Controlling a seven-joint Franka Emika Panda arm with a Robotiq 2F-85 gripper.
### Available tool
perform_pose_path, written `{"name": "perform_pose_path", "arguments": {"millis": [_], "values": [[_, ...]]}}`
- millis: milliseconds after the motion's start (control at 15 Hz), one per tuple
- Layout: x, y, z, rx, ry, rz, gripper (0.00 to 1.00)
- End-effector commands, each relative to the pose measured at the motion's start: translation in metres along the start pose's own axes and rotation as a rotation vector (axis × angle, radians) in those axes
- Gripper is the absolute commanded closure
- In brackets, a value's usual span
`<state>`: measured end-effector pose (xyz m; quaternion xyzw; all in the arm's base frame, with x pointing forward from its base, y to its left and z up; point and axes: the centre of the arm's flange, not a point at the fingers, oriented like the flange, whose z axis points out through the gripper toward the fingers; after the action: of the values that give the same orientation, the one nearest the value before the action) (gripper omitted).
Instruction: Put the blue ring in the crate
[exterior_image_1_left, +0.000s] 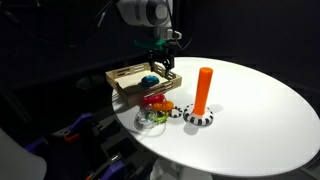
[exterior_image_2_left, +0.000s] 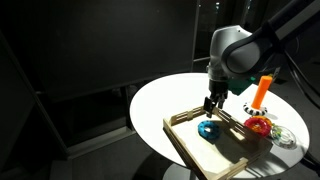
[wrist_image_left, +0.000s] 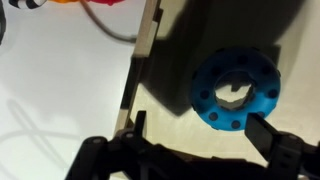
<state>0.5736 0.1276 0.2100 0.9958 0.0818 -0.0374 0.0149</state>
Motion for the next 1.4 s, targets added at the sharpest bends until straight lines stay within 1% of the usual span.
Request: {"name": "perform_pose_path", "arguments": {"millis": [0,400,667,1000,1333], "values": [[-0.017,0.015,-0.037,-0.011,-0.032,0.018,0.00],[-0.047,0.045,-0.078,-0.009,-0.132,0.048,0.00],[-0.077,0.070,-0.103,-0.006,-0.160,0.102,0.00],[-0.112,0.098,-0.134,0.011,-0.106,0.188,0.00],[-0.133,0.114,-0.150,0.041,-0.071,0.241,0.00]]}}
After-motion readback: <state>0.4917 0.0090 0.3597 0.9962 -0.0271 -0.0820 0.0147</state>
